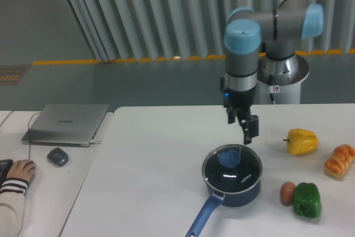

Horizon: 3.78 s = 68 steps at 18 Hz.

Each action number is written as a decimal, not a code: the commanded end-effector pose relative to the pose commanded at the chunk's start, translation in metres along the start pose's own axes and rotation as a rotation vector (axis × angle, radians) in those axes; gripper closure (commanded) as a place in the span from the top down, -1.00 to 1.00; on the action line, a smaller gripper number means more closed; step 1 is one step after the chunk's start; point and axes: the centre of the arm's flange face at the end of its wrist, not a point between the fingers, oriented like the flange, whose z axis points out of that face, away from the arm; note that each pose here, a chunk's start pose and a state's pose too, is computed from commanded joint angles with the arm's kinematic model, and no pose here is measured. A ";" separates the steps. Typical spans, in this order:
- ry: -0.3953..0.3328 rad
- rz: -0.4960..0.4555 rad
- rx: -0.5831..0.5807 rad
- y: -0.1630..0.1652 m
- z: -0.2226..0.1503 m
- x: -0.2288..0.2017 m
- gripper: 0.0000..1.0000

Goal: Open the lid
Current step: 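Move the gripper over the saucepan and lower it onto the blue lid knob, then close the gripper on the blue knob of the glass lid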

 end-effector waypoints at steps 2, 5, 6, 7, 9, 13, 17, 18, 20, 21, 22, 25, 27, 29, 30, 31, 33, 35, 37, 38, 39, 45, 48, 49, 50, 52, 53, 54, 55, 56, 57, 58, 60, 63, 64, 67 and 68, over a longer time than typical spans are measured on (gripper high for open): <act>0.002 0.021 -0.004 -0.009 0.006 -0.005 1.00; -0.007 0.065 -0.034 -0.017 0.013 -0.004 1.00; -0.011 0.073 -0.041 -0.019 0.014 -0.002 1.00; -0.014 0.082 -0.047 -0.023 0.017 -0.001 1.00; -0.026 0.085 -0.069 -0.024 0.021 -0.005 1.00; -0.020 0.098 -0.079 -0.026 0.029 -0.007 1.00; -0.008 0.102 -0.088 -0.030 0.040 -0.006 1.00; -0.009 0.102 -0.087 -0.030 0.040 -0.007 1.00; -0.007 0.099 -0.087 -0.030 0.041 -0.007 1.00; -0.007 0.099 -0.087 -0.030 0.041 -0.007 1.00; -0.006 0.102 -0.088 -0.031 0.042 -0.007 1.00; -0.009 0.102 -0.087 -0.032 0.049 -0.009 1.00; -0.009 0.099 -0.087 -0.032 0.049 -0.010 1.00; -0.008 0.099 -0.088 -0.033 0.051 -0.011 1.00; -0.011 0.099 -0.092 -0.033 0.051 -0.011 1.00; -0.013 0.099 -0.096 -0.032 0.051 -0.012 1.00; -0.012 0.099 -0.099 -0.032 0.052 -0.011 1.00; -0.010 0.103 -0.102 -0.031 0.054 -0.011 1.00; -0.005 0.103 -0.106 -0.030 0.057 -0.010 1.00; -0.007 0.103 -0.106 -0.030 0.057 -0.010 1.00; -0.006 0.100 -0.107 -0.030 0.058 -0.010 1.00; -0.001 0.098 -0.112 -0.031 0.061 -0.008 0.69; -0.002 0.095 -0.113 -0.031 0.061 -0.009 0.38; -0.004 0.089 -0.113 -0.031 0.060 -0.008 0.23; -0.004 0.081 -0.112 -0.031 0.060 -0.008 0.20; -0.007 0.078 -0.111 -0.031 0.057 -0.008 0.15; -0.007 0.080 -0.111 -0.031 0.057 -0.008 0.11; -0.008 0.081 -0.109 -0.032 0.056 -0.007 0.11; -0.009 0.083 -0.108 -0.033 0.056 -0.006 0.11; -0.009 0.081 -0.108 -0.033 0.056 -0.006 0.11; -0.011 0.078 -0.110 -0.033 0.056 -0.006 0.12; -0.021 0.074 -0.122 -0.032 0.056 -0.007 0.11; -0.036 0.085 -0.144 -0.035 0.056 -0.002 0.12; -0.040 0.082 -0.140 -0.036 0.053 0.000 0.12; -0.039 0.082 -0.137 -0.036 0.052 0.000 0.12; -0.042 0.071 -0.122 -0.037 0.046 0.000 0.12; -0.046 0.063 -0.115 -0.038 0.042 -0.002 0.12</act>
